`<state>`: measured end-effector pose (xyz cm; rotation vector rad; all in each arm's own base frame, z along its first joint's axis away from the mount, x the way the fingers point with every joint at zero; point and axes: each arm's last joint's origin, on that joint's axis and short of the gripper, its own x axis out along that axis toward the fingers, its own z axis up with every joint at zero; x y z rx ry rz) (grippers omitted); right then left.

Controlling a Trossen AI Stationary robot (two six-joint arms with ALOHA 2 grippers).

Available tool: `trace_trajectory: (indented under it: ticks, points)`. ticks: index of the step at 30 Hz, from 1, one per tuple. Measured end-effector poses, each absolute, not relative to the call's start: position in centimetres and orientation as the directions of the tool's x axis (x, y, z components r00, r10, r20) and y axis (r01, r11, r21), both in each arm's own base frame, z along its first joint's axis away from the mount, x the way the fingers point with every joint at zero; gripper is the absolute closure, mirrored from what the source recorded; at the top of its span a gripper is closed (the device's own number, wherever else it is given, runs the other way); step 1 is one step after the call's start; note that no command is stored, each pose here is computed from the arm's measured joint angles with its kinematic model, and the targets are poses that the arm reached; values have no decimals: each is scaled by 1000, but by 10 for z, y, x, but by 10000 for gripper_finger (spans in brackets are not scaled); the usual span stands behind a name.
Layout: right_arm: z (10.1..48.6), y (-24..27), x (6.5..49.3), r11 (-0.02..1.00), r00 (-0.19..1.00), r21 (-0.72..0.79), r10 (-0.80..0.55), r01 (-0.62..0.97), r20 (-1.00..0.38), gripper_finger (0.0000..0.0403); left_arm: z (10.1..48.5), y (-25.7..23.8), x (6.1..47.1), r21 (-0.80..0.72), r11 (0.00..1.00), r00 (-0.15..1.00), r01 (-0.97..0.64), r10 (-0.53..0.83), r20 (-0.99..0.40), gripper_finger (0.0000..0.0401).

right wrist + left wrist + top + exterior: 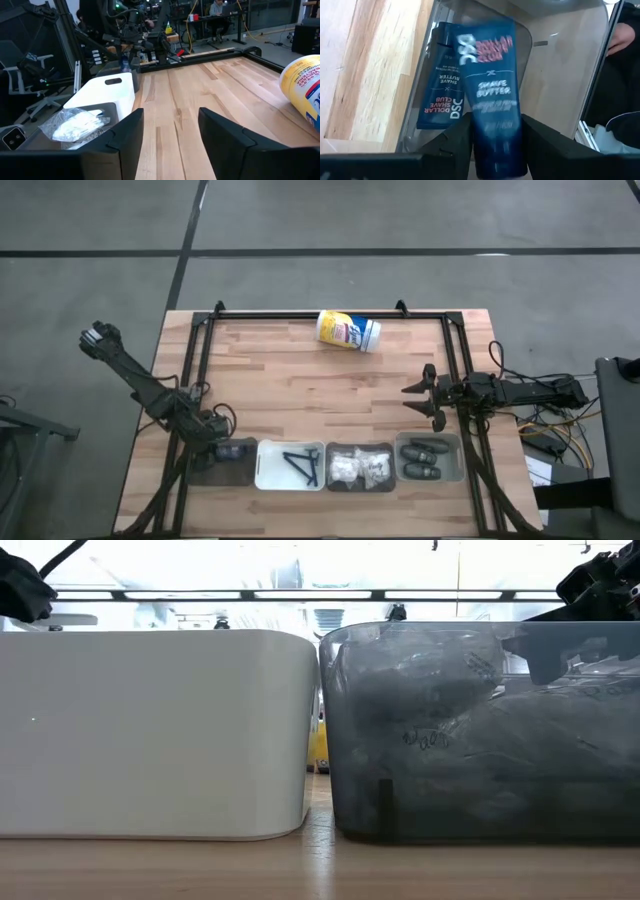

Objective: Pick & Place Travel size toiletries
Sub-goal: Put the dark blue shave cream into the left black bin, then return to Home Position

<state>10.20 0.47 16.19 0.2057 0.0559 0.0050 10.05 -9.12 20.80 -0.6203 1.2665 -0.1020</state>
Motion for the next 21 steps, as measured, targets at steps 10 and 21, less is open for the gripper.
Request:
trace_trajectory:
  ticks: [10,21]
  points:
    - [162,5,102,979,998,204,11,1,-55,204,208,-90,101,-469,848,346,-248,-374,-860,221]
    - [162,5,102,979,998,204,11,0,-55,226,210,-89,107,-426,875,473,-228,-283,-834,213]
